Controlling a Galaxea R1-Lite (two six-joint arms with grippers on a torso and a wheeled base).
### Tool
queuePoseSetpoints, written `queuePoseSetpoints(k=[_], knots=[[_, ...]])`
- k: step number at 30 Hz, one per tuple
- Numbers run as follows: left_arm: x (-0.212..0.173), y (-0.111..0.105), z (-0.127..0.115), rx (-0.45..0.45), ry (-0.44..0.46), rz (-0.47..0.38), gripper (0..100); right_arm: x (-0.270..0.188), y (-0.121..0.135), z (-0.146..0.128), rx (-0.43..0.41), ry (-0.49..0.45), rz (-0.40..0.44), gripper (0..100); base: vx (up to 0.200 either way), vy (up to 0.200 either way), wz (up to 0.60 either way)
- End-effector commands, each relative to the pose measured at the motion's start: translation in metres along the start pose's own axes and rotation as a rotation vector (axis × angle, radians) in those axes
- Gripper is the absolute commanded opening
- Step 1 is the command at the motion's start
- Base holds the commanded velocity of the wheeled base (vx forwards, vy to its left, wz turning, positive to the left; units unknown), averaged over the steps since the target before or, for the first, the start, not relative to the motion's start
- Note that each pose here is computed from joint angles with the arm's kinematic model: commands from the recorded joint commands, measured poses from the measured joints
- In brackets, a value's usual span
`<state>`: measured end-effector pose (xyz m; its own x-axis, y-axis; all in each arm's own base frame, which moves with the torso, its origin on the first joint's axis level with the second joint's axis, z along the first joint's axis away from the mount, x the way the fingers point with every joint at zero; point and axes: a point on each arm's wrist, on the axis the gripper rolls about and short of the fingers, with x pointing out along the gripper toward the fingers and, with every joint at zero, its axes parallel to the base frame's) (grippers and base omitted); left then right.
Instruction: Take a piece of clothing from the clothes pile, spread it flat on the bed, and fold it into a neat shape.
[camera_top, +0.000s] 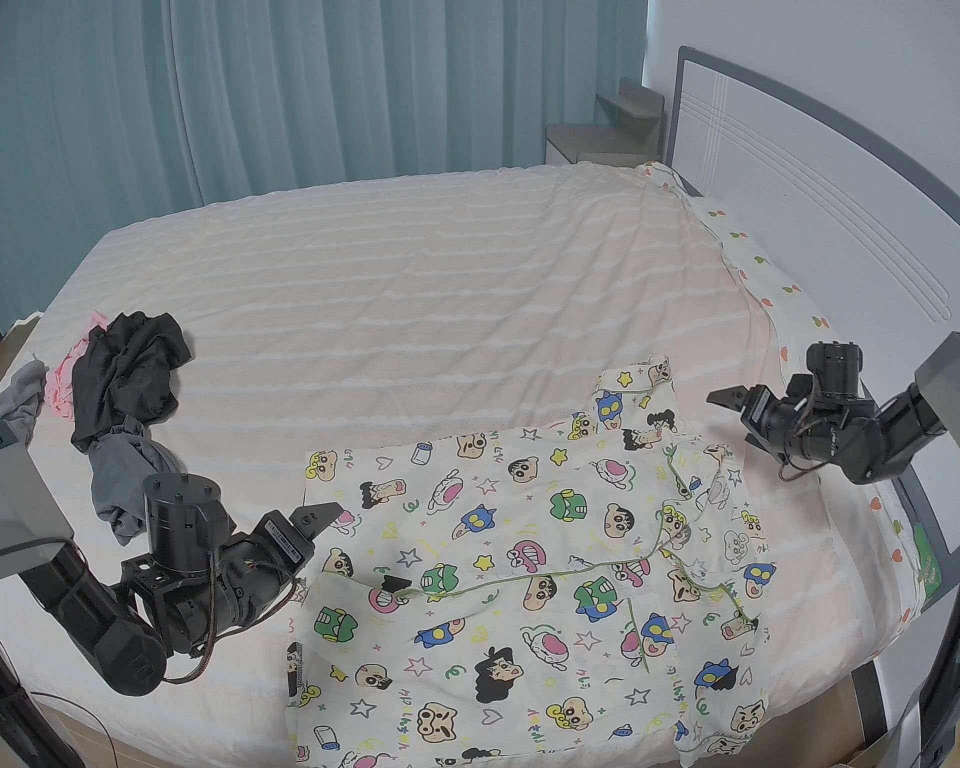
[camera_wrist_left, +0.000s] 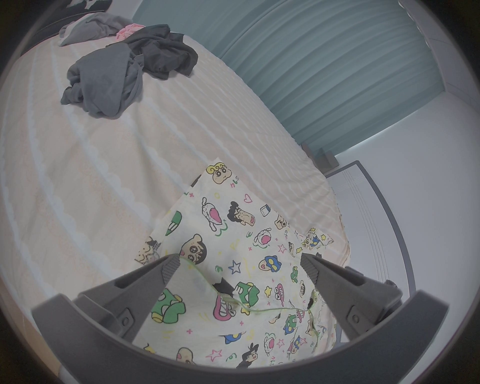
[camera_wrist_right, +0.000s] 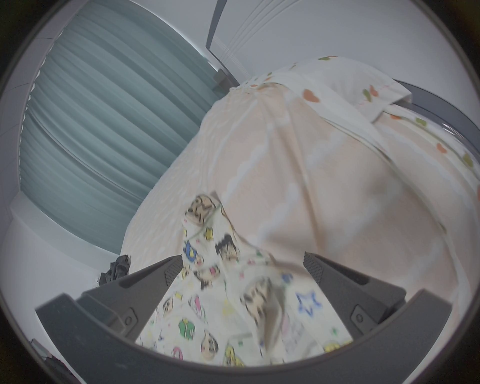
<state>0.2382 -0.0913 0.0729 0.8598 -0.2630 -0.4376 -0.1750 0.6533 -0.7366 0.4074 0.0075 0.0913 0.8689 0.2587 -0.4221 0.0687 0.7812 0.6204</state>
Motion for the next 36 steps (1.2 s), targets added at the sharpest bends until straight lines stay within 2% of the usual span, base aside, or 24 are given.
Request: queuePoseSetpoints(k=[1, 5, 8, 10, 12, 15, 17, 21, 27, 29, 36], knots=[[0.013, 0.0, 0.009, 0.091, -0.046, -0.015, 100, -0.102, 0.007, -0.008, -0.027, -0.014, 0.042, 100, 0.0, 0.0, 0.0], [0.029, 0.001, 0.02, 0.216, -0.055, 0.021, 100, -0.144, 0.003, -0.026, -0.016, 0.013, 0.066, 100, 0.0, 0.0, 0.0], [0.037, -0.005, 0.029, 0.221, -0.059, 0.033, 100, -0.157, -0.005, -0.037, 0.001, 0.039, 0.059, 100, 0.0, 0.0, 0.0], [0.036, -0.014, 0.036, 0.22, -0.009, 0.055, 100, -0.171, -0.016, -0.055, 0.042, 0.079, 0.035, 100, 0.0, 0.0, 0.0], [0.024, -0.018, 0.034, 0.229, 0.064, 0.041, 100, -0.177, -0.023, -0.064, 0.06, 0.085, 0.017, 100, 0.0, 0.0, 0.0], [0.002, -0.017, 0.03, 0.231, 0.199, -0.002, 100, -0.183, -0.037, -0.074, 0.076, 0.076, 0.029, 100, 0.0, 0.0, 0.0], [-0.006, -0.011, 0.025, 0.254, 0.244, 0.01, 100, -0.187, -0.045, -0.081, 0.082, 0.081, 0.068, 100, 0.0, 0.0, 0.0], [-0.012, 0.004, 0.015, 0.343, 0.291, 0.045, 100, -0.19, -0.05, -0.09, 0.072, 0.104, 0.133, 100, 0.0, 0.0, 0.0], [-0.019, 0.014, 0.002, 0.353, 0.345, 0.074, 100, -0.192, -0.051, -0.093, 0.071, 0.108, 0.14, 100, 0.0, 0.0, 0.0], [-0.027, 0.022, -0.014, 0.371, 0.414, 0.094, 100, -0.194, -0.05, -0.095, 0.072, 0.107, 0.139, 100, 0.0, 0.0, 0.0], [-0.033, 0.023, -0.035, 0.385, 0.491, 0.097, 100, -0.195, -0.051, -0.1, 0.079, 0.134, 0.147, 100, 0.0, 0.0, 0.0]])
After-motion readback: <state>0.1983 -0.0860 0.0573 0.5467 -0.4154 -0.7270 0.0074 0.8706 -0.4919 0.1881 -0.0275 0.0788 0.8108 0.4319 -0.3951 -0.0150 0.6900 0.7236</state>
